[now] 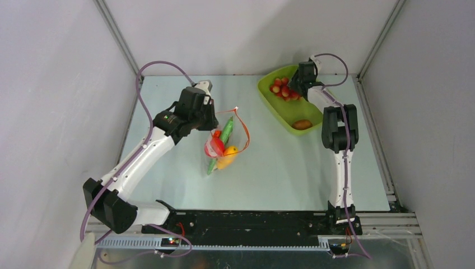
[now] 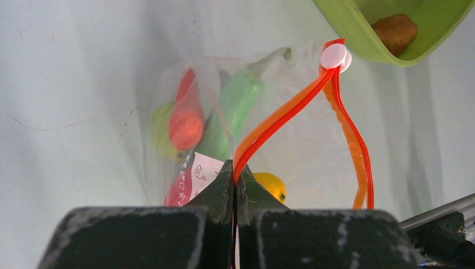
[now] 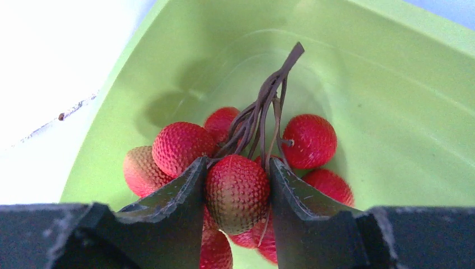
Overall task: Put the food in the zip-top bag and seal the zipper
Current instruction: Pick up the fake fruit from the bin, then place the fake fruit in the zipper food storage bag.
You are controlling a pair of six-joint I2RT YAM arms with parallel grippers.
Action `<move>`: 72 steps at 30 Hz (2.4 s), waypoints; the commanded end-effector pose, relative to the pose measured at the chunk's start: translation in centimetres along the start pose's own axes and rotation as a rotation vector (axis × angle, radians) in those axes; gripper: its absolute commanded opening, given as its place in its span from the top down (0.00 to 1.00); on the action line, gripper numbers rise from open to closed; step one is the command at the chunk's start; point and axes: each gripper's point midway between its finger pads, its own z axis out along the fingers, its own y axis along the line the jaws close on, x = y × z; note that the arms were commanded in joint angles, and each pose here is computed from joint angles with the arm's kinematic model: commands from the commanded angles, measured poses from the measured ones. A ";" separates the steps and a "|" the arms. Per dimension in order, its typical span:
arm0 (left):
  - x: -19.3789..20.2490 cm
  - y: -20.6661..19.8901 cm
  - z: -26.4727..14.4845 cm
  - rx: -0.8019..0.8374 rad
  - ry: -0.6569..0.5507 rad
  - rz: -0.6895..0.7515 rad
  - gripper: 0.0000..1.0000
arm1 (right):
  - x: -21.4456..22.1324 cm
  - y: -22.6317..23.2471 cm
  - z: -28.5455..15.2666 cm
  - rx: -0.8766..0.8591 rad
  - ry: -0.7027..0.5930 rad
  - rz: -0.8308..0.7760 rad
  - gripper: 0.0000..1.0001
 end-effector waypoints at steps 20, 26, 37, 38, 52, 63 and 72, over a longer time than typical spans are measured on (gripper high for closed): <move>-1.2 -0.6 -0.8 0.031 -0.042 -0.026 0.99 | 0.6 -0.5 -15.5 -0.160 0.109 -0.210 1.00; -1.3 -0.4 -0.9 0.021 -0.049 -0.026 0.99 | 0.6 -1.9 -18.0 -0.126 0.164 -0.247 1.00; -1.6 -0.5 -1.6 0.025 -0.066 -0.031 0.99 | -1.1 -3.3 -22.7 -0.084 0.175 -0.316 1.00; -1.7 -0.5 -1.7 0.026 -0.068 -0.032 0.99 | -1.7 -3.1 -23.1 -0.088 0.154 -0.317 1.00; -2.0 -0.9 -2.6 0.050 -0.092 -0.041 0.98 | -7.7 4.7 -33.6 -0.437 -0.082 -0.291 1.00; -1.3 -2.5 -2.6 0.139 -0.055 -0.054 0.97 | -3.7 14.4 -45.8 -0.897 -0.116 -0.366 1.00; -1.0 -3.1 -2.5 0.171 -0.035 -0.063 0.97 | 2.9 20.4 -50.2 -1.157 -0.005 -0.375 1.00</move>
